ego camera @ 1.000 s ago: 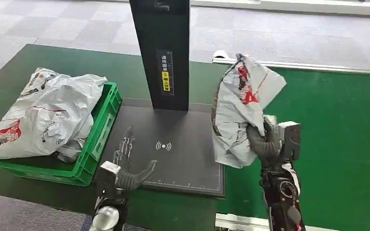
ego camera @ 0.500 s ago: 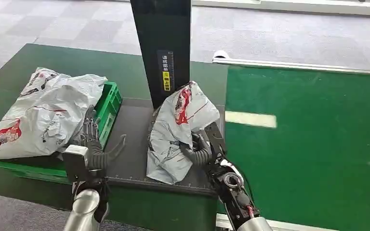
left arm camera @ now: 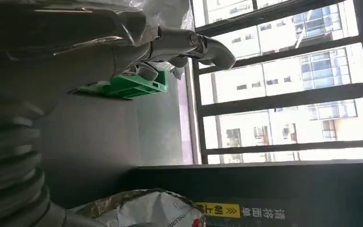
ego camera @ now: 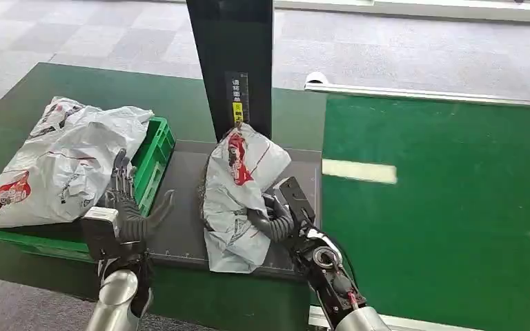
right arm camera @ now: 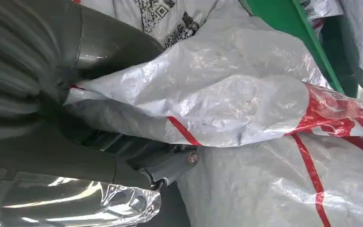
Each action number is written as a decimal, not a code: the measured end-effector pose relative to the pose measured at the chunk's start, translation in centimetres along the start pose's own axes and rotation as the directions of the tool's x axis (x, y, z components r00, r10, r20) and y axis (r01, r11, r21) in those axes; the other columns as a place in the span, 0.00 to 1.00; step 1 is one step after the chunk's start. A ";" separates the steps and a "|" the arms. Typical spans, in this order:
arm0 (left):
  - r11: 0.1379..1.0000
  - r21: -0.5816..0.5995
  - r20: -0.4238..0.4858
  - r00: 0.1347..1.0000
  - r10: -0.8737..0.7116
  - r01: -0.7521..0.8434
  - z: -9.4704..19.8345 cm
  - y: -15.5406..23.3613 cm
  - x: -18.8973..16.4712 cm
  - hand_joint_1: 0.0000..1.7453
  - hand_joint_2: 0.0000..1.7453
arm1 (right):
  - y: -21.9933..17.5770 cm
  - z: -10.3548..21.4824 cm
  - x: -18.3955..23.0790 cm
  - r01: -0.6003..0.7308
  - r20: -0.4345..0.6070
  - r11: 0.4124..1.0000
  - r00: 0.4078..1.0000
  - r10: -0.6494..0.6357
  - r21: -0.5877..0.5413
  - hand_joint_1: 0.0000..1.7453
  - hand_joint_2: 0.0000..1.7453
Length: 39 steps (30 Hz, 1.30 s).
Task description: Moved the parcel from conveyor to table for the left to box.
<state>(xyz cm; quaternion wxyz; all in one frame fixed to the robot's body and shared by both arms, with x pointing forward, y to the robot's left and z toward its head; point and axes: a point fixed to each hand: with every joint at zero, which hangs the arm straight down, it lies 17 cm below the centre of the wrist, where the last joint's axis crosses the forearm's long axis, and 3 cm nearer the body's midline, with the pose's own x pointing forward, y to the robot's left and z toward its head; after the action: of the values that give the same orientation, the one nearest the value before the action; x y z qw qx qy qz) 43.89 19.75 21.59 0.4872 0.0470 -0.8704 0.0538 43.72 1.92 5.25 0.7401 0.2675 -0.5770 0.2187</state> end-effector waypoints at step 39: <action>0.997 0.027 0.002 0.998 -0.066 0.066 4.1 3.2 1.2 0.00 1.00 | -15.0 17.4 9.3 -0.050 0.374 0.890 0.895 0.241 -0.453 0.00 1.00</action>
<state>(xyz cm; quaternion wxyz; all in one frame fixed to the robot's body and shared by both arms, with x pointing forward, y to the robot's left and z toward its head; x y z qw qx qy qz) 39.39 22.33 20.33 0.4866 0.0822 -0.8684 0.0494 42.61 -20.68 15.48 0.6196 0.0923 -0.7755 0.0788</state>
